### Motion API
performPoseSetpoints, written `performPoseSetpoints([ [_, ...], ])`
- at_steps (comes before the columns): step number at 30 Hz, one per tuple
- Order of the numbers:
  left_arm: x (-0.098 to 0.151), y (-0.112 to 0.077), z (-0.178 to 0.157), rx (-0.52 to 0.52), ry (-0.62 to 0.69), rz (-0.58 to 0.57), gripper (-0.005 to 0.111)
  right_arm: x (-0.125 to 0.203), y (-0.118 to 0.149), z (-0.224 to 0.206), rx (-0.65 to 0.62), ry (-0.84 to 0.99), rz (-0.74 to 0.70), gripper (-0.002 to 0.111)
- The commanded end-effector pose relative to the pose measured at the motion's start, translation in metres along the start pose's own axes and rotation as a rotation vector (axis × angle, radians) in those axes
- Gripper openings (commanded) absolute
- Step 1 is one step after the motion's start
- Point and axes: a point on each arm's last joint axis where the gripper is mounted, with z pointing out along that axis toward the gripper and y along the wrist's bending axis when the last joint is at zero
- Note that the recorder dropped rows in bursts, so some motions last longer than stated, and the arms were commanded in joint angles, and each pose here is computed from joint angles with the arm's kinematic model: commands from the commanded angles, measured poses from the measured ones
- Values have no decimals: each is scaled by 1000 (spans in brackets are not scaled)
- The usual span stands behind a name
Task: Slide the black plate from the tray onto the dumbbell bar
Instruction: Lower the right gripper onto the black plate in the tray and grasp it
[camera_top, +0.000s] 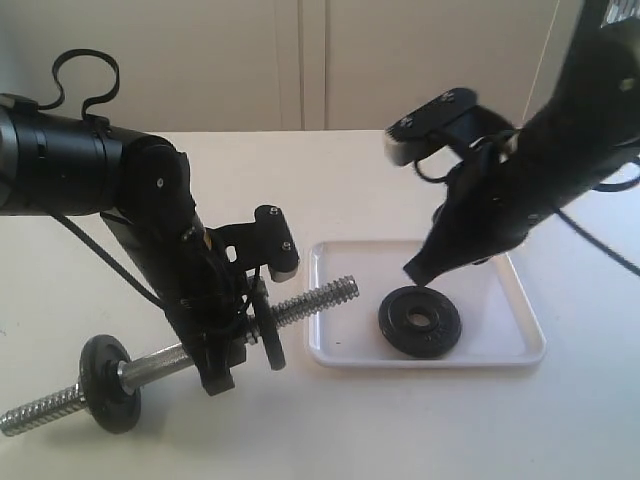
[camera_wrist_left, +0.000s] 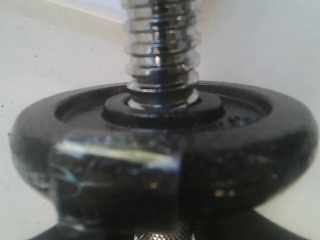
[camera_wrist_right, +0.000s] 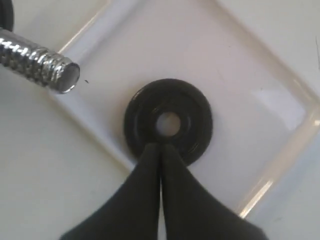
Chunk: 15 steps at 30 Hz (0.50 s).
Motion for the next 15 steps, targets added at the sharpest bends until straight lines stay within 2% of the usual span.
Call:
performPoseSetpoints([
  [1,-4,2,-17,-30,-55,-10,0,-16,0,33,48,45,-97,28],
  [3,-4,2,-17,-30,-55,-10,0,-19,-1,43,52,34,-97,72],
  [4,-4,2,-17,-30,-55,-10,0,-18,-1,48,49,41,-97,90],
  [5,-4,2,-17,-30,-55,-10,0,-17,-1,53,44,54,-93,101],
  [6,-4,2,-17,-30,-55,-10,0,-16,-1,58,41,65,-70,105],
  [10,-4,2,-17,-30,-55,-10,0,-12,-4,73,69,93,44,105],
  [15,-4,1,-17,-29,-54,-10,0,-9,-8,73,116,112,110,105],
])
